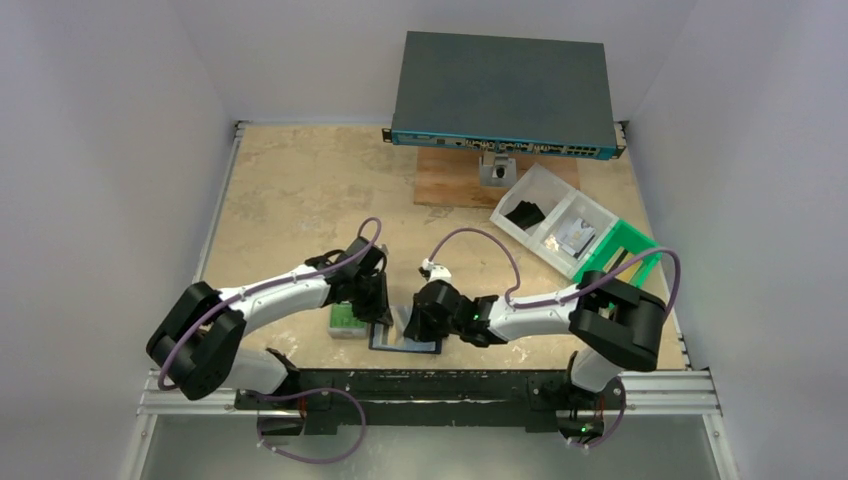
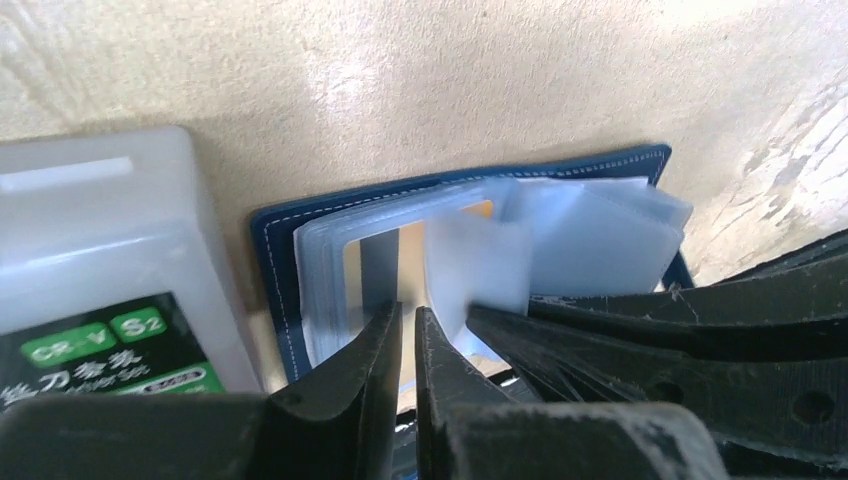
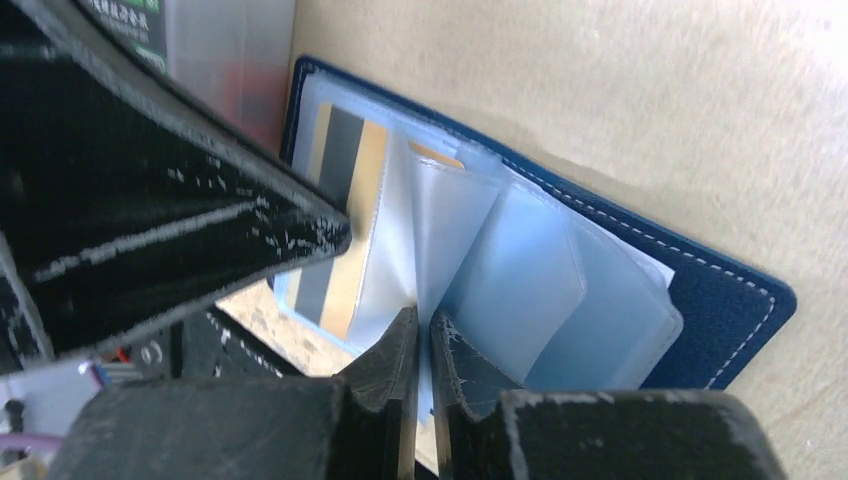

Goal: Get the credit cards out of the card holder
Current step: Remove the credit card from the card holder.

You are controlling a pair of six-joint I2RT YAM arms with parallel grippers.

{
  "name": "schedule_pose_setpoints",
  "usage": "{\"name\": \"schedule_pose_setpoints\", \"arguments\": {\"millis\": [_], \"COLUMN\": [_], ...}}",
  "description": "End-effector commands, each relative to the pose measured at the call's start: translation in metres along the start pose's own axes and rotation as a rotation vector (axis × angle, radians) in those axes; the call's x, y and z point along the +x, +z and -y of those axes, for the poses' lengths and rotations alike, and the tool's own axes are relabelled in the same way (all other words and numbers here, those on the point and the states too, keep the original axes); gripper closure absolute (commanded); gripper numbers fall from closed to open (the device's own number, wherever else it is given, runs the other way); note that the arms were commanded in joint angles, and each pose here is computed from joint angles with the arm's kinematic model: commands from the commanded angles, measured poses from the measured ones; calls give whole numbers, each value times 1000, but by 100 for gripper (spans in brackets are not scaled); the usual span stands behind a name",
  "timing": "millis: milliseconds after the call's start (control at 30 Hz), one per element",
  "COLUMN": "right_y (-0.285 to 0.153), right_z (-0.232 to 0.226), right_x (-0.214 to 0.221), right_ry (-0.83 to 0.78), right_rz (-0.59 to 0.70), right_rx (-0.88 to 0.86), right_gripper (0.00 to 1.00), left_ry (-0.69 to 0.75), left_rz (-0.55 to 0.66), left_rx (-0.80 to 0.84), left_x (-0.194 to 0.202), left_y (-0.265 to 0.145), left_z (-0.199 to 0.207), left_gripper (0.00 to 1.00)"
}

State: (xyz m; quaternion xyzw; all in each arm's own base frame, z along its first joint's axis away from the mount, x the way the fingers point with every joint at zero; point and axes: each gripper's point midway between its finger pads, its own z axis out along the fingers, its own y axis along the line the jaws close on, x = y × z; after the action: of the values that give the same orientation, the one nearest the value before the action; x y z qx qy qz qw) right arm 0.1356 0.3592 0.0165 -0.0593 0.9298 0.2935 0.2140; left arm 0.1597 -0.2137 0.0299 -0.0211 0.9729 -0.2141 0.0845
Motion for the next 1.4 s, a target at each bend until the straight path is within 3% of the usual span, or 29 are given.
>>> {"name": "schedule_pose_setpoints", "arguments": {"millis": [0, 167, 467, 767, 1067, 1367], "right_y": [-8, -15, -19, -26, -44, -46], "right_z": [26, 31, 31, 28, 34, 26], "right_x": [30, 26, 18, -3, -37, -29], "right_ry": [37, 104, 160, 183, 116, -22], "right_rz": [-84, -71, -62, -34, 79, 88], "right_rx": [-16, -126, -246, -301, -141, 30], "right_gripper": [94, 94, 92, 78, 59, 65], "left_ry": [16, 15, 60, 77, 86, 91], "left_rz": [2, -13, -37, -29, -43, -52], "left_rx": [20, -23, -62, -16, 15, 38], "left_x": [-6, -3, 7, 7, 5, 4], "left_y": [9, 18, 26, 21, 24, 26], "left_z": [4, -2, 10, 34, 45, 52], "left_gripper": [93, 100, 100, 100, 100, 100]}}
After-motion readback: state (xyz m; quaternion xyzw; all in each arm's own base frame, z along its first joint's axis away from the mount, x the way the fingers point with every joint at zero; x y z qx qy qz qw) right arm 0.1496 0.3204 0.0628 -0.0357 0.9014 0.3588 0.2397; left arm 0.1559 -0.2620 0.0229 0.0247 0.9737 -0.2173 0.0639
